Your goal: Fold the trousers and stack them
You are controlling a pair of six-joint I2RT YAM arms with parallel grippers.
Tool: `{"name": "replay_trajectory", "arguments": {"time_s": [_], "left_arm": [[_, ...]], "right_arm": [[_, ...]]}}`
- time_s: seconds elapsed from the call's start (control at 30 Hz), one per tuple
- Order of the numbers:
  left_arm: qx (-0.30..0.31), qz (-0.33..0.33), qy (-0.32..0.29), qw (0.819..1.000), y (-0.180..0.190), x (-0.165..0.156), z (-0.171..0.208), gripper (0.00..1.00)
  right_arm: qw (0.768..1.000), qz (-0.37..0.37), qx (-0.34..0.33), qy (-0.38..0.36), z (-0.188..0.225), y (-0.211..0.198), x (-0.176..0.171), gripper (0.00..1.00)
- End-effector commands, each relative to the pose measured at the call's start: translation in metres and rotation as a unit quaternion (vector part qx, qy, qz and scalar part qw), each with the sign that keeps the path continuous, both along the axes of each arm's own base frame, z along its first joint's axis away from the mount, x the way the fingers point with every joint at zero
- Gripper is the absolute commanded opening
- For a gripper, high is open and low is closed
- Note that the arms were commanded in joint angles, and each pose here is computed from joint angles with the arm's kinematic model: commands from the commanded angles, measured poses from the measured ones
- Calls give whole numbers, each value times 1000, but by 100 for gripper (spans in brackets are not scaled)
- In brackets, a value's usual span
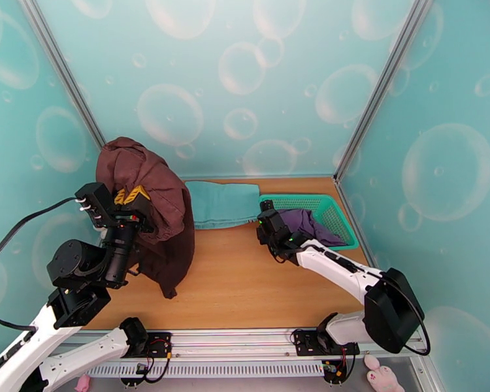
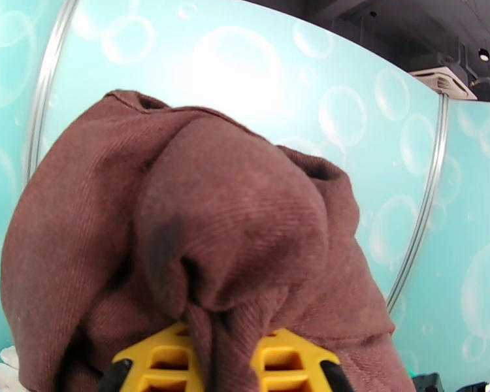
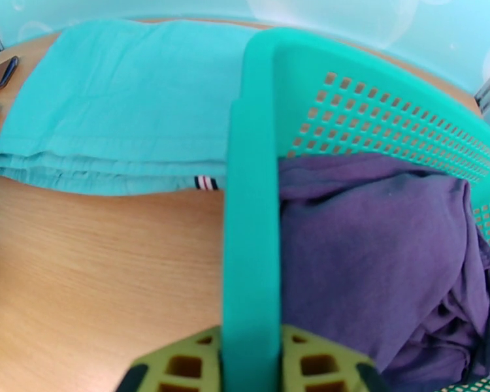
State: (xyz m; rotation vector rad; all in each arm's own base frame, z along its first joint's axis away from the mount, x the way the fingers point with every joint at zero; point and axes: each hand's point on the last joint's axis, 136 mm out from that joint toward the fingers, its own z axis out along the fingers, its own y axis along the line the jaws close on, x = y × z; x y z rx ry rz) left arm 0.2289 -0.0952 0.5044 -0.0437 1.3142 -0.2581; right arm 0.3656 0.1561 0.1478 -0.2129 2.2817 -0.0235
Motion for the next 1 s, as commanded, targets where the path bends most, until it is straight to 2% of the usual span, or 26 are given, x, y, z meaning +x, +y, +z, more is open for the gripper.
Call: {"name": "replay_trajectory", "arguments": {"time_s": [0.0,0.1,0.23,0.57,0.67,0.97], "left_arm": [[-48,-11,-60,997,19,-21,33,0],[-45,-13,-61,997,19,-22,30,0],[-43,-24,-59,997,15,-20,27,0],[-30,-71,-51,996,-3,-9,20,0],[-25,-68,-46,996,-5,-6,18,0],[-8,-69,-40,997,-11,-1,11,0]], "right_arm": [[999,12,-9,-40,15,-7,32,12],[998,1,-30,-48,12,-18,52,11],[999,0,-4,-53,16,-22,85,11],[999,-15,-6,-49,5,-22,168,10],[999,-36,-16,-37,-3,-27,185,10],[997,-68,9,-23,-16,-28,217,11]]}}
